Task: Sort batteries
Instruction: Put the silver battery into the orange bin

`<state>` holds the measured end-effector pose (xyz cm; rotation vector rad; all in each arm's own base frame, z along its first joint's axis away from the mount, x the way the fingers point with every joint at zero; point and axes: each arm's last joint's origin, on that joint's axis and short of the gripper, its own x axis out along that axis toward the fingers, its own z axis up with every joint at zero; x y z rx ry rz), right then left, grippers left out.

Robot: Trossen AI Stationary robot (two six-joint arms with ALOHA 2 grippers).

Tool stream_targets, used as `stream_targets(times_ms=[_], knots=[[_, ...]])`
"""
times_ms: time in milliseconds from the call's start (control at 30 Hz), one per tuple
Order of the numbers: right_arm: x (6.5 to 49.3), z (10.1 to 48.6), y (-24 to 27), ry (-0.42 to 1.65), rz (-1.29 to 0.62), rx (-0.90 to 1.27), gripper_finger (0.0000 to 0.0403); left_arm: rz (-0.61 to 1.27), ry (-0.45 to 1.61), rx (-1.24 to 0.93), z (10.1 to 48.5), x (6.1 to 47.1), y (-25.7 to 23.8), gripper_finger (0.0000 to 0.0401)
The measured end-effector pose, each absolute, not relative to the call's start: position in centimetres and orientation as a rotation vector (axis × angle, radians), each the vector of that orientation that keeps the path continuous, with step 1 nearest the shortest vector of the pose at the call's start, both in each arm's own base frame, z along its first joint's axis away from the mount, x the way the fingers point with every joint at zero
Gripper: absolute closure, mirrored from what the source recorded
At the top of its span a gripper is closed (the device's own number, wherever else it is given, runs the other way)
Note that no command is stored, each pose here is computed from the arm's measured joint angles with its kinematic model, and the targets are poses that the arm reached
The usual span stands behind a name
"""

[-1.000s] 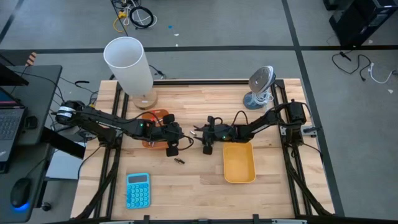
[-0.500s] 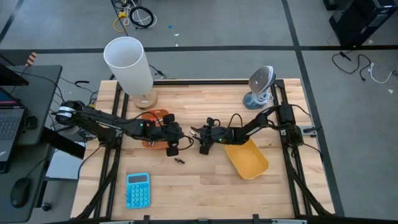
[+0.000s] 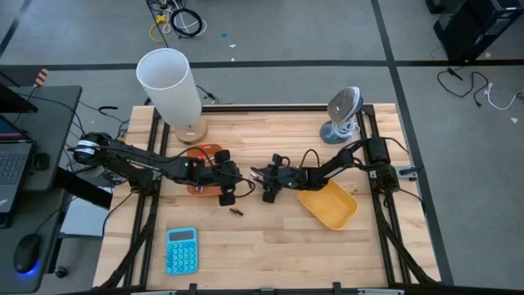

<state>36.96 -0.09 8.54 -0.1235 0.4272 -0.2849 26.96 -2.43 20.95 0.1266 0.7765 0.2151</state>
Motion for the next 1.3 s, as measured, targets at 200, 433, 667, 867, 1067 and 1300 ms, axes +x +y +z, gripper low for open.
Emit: stream_targets(times_ms=[200, 433, 667, 867, 1067, 1300], knots=[[37.0, 10.4, -0.2, 0.381, -0.293, -0.145, 0.0252, 0.215, 0.777, 0.127, 20.9, 27.0, -2.4, 0.0337], [38.8, 11.4, -0.8, 0.579, -0.240, -0.101, 0.0252, 0.215, 0.777, 0.127, 20.9, 27.0, -2.4, 0.0337], [40.1, 12.3, -1.6, 0.687, -0.219, -0.082, 0.0252, 0.216, 0.777, 0.124, 20.9, 27.0, -2.4, 0.0337], [39.6, 11.7, -1.7, 0.778, -0.212, -0.038, 0.0252, 0.216, 0.777, 0.125, 20.9, 27.0, -2.4, 0.0337], [39.5, 11.4, -1.8, 0.803, -0.221, -0.022, 0.0255, 0.215, 0.777, 0.126, 20.9, 27.0, -2.4, 0.0337], [39.4, 11.3, -1.9, 0.818, -0.218, -0.026, 0.0285, 0.215, 0.778, 0.126, 20.9, 27.0, -2.4, 0.0337]])
